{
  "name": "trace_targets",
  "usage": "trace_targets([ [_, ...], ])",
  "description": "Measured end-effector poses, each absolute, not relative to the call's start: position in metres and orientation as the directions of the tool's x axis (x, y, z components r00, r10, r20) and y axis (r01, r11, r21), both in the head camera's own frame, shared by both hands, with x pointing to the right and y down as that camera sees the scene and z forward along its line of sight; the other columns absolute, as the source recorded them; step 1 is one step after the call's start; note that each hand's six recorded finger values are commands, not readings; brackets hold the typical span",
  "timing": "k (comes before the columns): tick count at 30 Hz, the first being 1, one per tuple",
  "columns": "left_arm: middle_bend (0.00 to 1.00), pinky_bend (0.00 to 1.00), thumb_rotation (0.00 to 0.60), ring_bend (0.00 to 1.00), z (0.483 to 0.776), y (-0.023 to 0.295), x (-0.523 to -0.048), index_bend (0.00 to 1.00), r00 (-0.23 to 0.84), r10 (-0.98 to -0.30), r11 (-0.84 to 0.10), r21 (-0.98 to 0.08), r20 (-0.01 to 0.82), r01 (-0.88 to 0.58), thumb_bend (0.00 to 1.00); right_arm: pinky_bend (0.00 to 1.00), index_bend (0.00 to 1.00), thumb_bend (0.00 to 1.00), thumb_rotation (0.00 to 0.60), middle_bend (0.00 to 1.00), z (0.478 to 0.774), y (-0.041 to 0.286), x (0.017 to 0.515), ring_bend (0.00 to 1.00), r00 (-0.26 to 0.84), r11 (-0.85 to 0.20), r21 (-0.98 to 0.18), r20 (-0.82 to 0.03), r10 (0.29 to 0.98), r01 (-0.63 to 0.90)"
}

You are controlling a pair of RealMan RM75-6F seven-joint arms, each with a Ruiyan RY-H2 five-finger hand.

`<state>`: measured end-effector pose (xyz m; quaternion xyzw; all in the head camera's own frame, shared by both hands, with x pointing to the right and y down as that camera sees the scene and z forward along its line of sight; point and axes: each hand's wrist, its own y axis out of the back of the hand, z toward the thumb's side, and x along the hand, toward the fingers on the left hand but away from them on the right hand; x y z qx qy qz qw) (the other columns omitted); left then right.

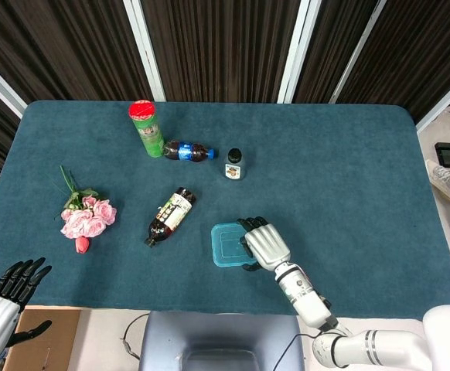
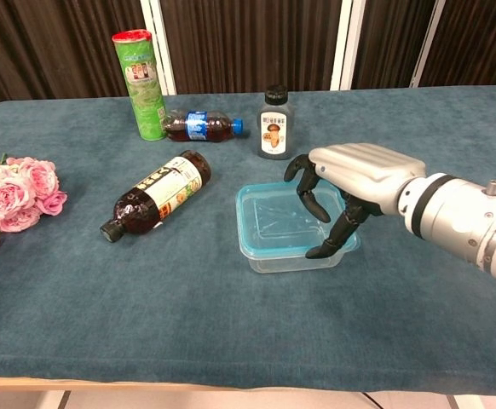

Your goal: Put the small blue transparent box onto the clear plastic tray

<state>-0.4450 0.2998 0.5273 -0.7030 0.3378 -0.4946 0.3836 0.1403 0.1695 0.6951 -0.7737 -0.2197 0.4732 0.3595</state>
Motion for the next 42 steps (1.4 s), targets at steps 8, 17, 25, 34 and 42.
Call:
trace_targets([
  [8, 0.02, 0.1, 0.6, 0.02, 0.528, 0.299, -0.446, 0.0, 0.279, -0.855, -0.478, -0.873, 0.438, -0.096, 0.43, 0.36, 0.91, 0.3, 0.6, 0.65, 0.698, 0.17, 0.134, 0.45, 0.464, -0.647, -0.762, -0.573, 0.676, 0.001],
  [17, 0.02, 0.1, 0.6, 0.02, 0.526, 0.299, -0.447, 0.0, 0.278, -0.857, -0.476, -0.874, 0.434, -0.101, 0.43, 0.36, 0.91, 0.3, 0.6, 0.65, 0.704, 0.175, 0.131, 0.45, 0.47, -0.654, -0.757, -0.581, 0.665, -0.01],
  [25, 0.02, 0.1, 0.6, 0.02, 0.526, 0.299, -0.447, 0.0, 0.277, -0.858, -0.474, -0.874, 0.433, -0.102, 0.43, 0.36, 0.91, 0.3, 0.6, 0.65, 0.707, 0.176, 0.133, 0.45, 0.469, -0.663, -0.748, -0.584, 0.663, 0.006],
  [34, 0.02, 0.1, 0.6, 0.02, 0.526, 0.298, -0.446, 0.0, 0.276, -0.858, -0.475, -0.874, 0.433, -0.102, 0.43, 0.36, 0.91, 0.3, 0.6, 0.64, 0.709, 0.174, 0.136, 0.45, 0.462, -0.667, -0.745, -0.585, 0.667, 0.02],
  [42, 0.02, 0.1, 0.6, 0.02, 0.525, 0.299, -0.447, 0.0, 0.277, -0.859, -0.473, -0.875, 0.431, -0.105, 0.43, 0.36, 0.9, 0.3, 0.6, 0.65, 0.711, 0.176, 0.137, 0.45, 0.458, -0.669, -0.743, -0.59, 0.665, 0.015],
])
